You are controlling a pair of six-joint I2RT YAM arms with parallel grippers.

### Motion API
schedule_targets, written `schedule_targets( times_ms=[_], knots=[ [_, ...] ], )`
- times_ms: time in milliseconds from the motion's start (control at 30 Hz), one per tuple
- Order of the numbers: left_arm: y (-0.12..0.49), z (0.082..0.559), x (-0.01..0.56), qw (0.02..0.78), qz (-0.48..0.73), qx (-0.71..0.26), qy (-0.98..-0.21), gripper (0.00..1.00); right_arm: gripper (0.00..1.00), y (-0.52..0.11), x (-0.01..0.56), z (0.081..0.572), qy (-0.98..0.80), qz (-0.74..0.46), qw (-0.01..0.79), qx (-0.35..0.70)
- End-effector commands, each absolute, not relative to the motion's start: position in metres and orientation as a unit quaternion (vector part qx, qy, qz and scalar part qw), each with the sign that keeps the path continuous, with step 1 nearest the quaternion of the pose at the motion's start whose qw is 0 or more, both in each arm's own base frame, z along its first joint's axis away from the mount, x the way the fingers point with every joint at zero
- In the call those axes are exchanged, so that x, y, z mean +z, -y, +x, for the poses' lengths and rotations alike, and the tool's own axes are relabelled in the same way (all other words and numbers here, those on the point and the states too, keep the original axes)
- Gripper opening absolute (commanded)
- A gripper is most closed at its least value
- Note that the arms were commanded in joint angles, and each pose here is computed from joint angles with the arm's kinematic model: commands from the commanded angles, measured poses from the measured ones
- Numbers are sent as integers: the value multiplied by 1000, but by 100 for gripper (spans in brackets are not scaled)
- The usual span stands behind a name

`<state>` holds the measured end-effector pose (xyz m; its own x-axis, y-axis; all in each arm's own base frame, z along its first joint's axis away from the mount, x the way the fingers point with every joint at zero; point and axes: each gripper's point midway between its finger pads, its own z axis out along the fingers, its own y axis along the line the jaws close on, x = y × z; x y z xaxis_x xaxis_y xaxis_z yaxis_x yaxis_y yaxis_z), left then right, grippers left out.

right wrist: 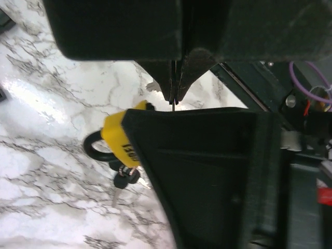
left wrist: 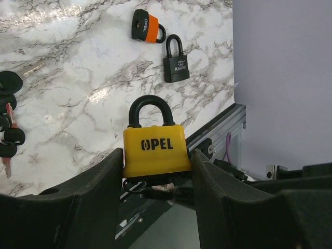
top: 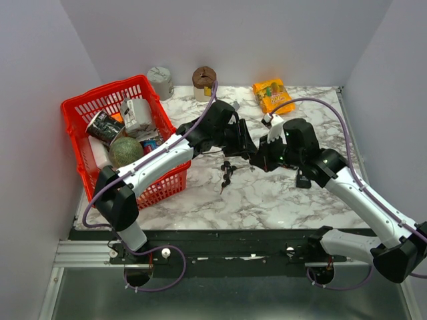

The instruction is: Unlock with the key

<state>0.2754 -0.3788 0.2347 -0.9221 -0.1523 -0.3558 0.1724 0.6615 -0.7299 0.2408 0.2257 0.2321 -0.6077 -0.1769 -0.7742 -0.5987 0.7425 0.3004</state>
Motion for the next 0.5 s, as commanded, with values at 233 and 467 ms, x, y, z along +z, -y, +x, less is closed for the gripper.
schedule_targets(
  times_ms=[233, 467],
  knots=[
    [391, 274, 261, 206, 24, -449, -869, 0, 1, -264, 245, 230, -815, -290, 376, 332],
    [389, 273, 263, 210, 23, -451, -867, 0, 1, -271, 228, 234, -819, -293, 363, 335]
  ],
)
